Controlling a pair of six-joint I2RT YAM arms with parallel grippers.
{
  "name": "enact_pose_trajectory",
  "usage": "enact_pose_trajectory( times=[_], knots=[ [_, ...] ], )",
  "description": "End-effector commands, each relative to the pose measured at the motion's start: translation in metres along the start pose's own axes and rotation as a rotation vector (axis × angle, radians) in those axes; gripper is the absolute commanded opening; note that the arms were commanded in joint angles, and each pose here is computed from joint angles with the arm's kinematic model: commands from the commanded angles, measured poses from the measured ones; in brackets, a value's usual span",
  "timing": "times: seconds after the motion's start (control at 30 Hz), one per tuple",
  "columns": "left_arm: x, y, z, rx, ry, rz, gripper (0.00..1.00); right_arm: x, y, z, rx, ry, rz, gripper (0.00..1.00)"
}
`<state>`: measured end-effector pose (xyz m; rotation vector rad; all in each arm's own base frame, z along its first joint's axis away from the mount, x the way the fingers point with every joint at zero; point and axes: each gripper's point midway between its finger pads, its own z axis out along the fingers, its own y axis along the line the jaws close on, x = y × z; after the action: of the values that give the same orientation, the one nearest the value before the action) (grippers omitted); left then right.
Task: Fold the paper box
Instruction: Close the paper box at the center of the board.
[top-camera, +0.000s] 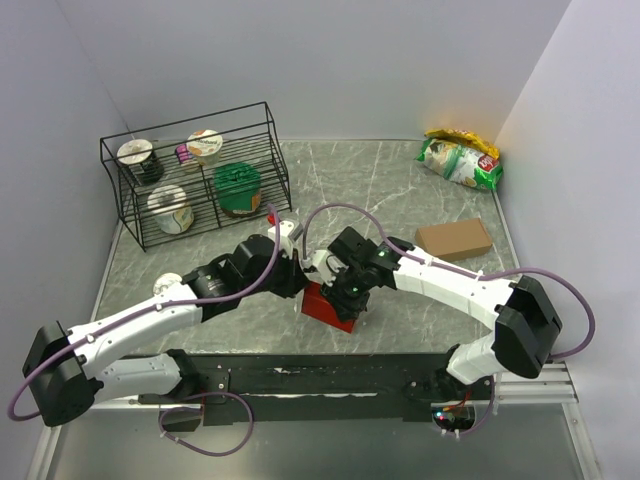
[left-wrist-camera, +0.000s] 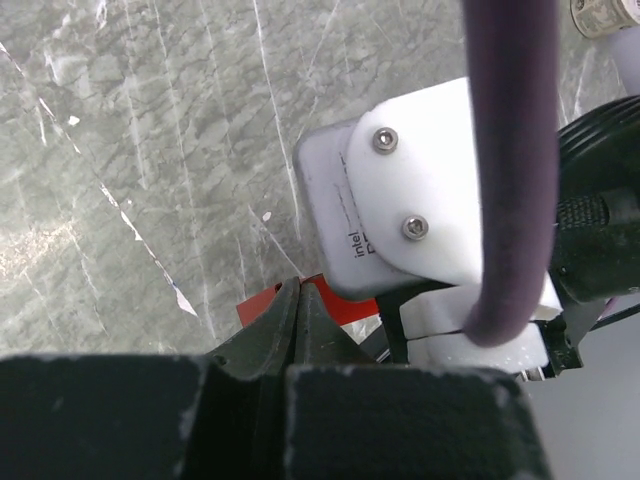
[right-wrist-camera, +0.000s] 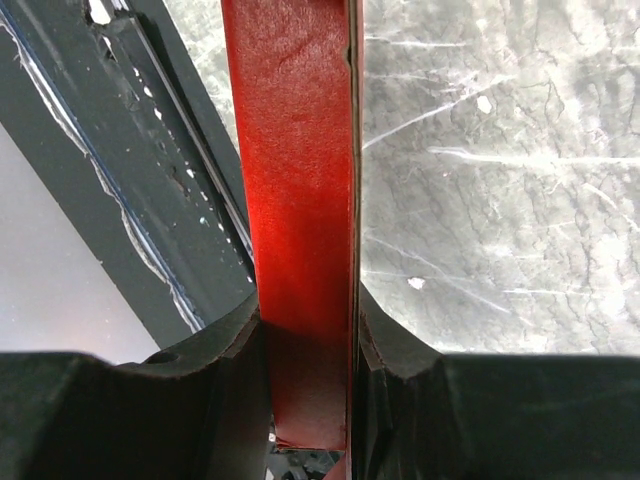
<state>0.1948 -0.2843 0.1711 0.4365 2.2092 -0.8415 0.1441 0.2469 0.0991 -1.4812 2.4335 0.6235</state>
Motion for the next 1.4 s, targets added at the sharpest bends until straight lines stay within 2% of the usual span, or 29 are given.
enact_pose_trajectory(
  times=[0.0,0.8,1.37],
  knots=[
    [-0.018,-0.035,-0.010,0.110,-0.025,-0.046,0.01,-0.021,-0.011,-0.005,0.063,-0.101,0.000,0.31],
    [0.031,-0.009,0.006,0.079,0.017,-0.159,0.01,-0.018,-0.015,-0.003,0.089,-0.101,0.014,0.31],
    [0.067,0.010,0.015,0.062,0.013,-0.096,0.01,-0.022,-0.025,0.000,0.150,-0.149,0.046,0.30]
  ],
)
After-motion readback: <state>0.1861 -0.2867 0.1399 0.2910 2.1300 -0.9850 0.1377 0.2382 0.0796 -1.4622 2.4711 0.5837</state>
